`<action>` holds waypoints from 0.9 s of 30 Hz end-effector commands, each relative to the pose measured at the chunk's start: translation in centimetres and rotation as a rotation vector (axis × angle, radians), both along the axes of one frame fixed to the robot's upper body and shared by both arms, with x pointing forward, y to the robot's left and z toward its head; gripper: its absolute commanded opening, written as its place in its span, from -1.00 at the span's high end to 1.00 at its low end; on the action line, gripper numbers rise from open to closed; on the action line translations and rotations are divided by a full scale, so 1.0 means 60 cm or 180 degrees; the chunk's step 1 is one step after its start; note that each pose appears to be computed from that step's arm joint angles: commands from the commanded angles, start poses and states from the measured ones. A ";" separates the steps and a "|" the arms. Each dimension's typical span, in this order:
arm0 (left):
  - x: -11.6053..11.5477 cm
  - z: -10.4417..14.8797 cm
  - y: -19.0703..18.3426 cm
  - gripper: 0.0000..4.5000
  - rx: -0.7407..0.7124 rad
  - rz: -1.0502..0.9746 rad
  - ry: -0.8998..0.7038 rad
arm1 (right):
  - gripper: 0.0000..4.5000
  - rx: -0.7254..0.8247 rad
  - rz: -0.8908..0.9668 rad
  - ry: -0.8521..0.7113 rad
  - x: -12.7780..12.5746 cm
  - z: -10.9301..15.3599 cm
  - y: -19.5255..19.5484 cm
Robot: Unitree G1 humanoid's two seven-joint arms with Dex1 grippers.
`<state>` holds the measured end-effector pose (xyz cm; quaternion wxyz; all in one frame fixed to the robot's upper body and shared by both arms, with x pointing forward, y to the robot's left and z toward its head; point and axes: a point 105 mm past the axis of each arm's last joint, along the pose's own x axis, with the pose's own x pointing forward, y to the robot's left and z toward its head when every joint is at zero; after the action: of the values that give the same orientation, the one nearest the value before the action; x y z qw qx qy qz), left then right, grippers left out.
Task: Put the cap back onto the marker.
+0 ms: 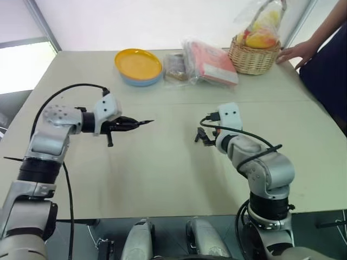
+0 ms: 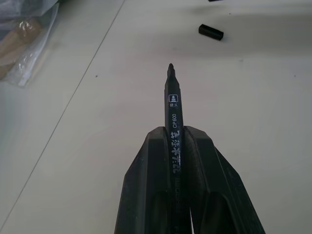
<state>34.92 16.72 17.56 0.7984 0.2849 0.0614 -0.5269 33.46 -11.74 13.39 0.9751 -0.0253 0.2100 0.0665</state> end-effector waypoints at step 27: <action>0.007 0.004 -0.031 1.00 -0.0360 0.0069 -0.0256 | -0.89 0.0339 0.0125 0.0409 0.033 -0.038 0.103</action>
<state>35.42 14.77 16.42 0.8153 0.2591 0.0310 -0.5169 35.30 -6.92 10.36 0.9568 0.0229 0.2799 0.0756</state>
